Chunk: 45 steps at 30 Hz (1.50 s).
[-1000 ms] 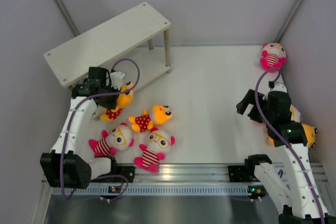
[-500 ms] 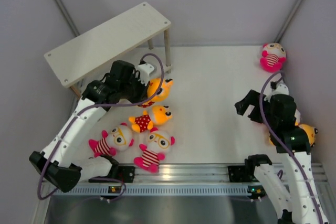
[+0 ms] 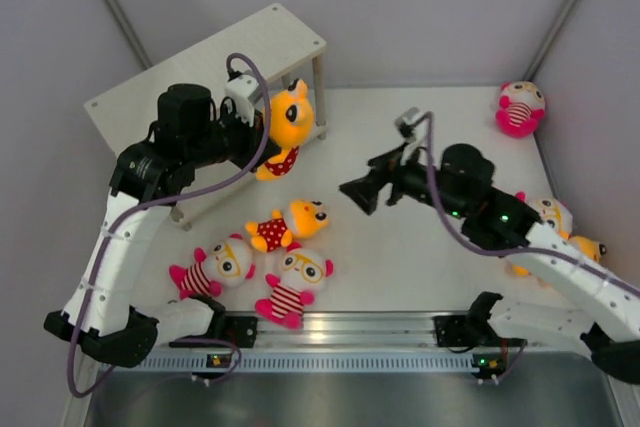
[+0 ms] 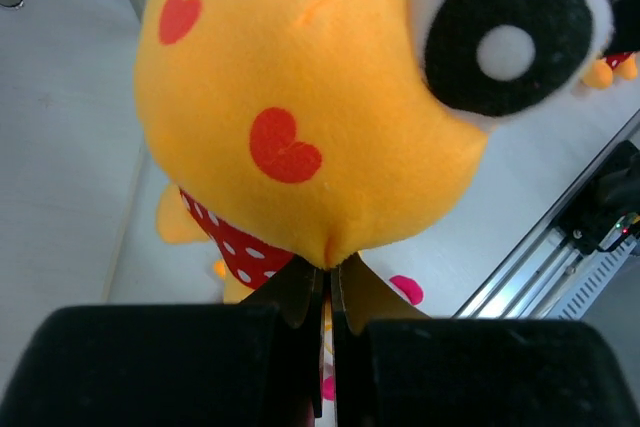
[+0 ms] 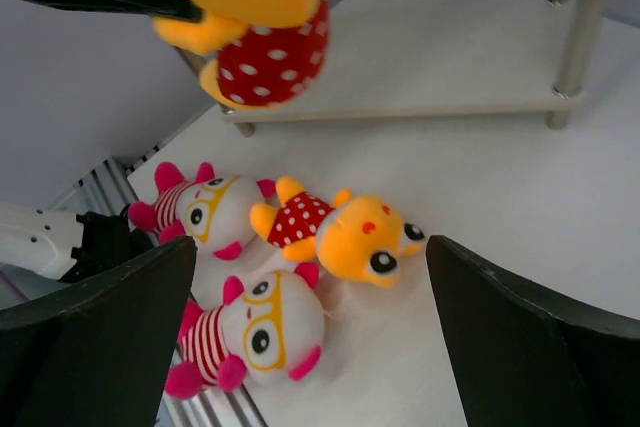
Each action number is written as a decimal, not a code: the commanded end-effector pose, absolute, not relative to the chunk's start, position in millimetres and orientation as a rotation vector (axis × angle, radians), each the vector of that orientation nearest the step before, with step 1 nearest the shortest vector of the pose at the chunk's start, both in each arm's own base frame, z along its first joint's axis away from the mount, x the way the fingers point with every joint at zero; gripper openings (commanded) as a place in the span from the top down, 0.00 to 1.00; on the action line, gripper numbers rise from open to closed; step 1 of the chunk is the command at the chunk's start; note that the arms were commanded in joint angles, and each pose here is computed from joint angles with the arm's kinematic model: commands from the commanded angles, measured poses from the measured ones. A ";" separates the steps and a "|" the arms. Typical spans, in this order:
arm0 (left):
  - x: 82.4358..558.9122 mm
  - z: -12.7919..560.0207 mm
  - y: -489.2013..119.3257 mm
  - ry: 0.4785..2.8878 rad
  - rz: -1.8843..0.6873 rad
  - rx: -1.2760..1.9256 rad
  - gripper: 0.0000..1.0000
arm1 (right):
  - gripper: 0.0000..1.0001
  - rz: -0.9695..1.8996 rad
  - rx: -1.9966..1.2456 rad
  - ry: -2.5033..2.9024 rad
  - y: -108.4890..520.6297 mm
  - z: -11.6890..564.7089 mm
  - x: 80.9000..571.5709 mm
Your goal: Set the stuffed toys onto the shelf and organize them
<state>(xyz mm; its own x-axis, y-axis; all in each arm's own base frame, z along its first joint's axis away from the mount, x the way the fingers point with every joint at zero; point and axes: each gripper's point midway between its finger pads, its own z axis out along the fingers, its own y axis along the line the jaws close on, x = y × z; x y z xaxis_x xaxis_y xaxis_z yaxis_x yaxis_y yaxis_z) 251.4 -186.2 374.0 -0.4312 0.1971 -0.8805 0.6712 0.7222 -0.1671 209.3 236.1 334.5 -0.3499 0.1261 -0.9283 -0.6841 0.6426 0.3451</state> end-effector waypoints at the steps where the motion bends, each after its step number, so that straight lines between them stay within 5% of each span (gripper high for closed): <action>1: 255.6 396.2 -189.3 1.932 -0.707 0.609 1.00 | 0.01 0.784 -0.693 1.511 315.4 383.4 212.2; 7: 255.1 410.4 -177.5 1.906 -0.715 0.550 1.00 | 0.01 0.982 -0.596 1.363 387.4 420.0 230.3; 18: 244.9 412.3 -186.3 1.898 -0.798 0.589 1.00 | 0.04 1.058 -0.500 1.448 439.4 390.6 272.2; 20: 243.3 413.6 -185.3 1.887 -0.788 0.599 1.00 | 0.32 1.148 -0.465 1.442 439.7 392.8 272.1; 21: 242.7 413.9 -184.7 1.884 -0.786 0.602 1.00 | 0.58 1.151 -0.437 1.441 433.2 394.5 280.7; 24: 239.9 413.6 -186.1 1.867 -0.787 0.644 1.00 | 1.00 1.179 -0.377 1.504 420.4 388.4 291.4; 28: 240.9 405.1 -175.4 1.815 -0.651 0.774 0.32 | 1.00 1.352 -0.337 1.586 390.7 382.6 282.0; 31: 240.8 383.0 -164.1 1.808 -0.506 0.945 0.15 | 1.00 1.363 -0.330 1.628 358.5 383.4 293.9; 39: 230.9 335.1 -141.2 1.691 -0.148 1.384 0.20 | 1.00 1.537 -0.579 1.625 360.8 400.2 251.1; 45: 201.9 340.0 -137.8 1.335 -0.035 1.634 0.23 | 1.00 1.704 -0.503 1.626 380.1 401.9 239.0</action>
<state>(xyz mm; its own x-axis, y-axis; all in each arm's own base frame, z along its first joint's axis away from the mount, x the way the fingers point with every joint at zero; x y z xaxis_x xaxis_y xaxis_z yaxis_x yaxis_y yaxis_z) 218.2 -141.7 325.7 0.1347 0.7227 -0.6779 0.8367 0.2836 0.4685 263.7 369.8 366.4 -0.6649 0.2032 -0.7188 -0.6905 0.2000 0.6952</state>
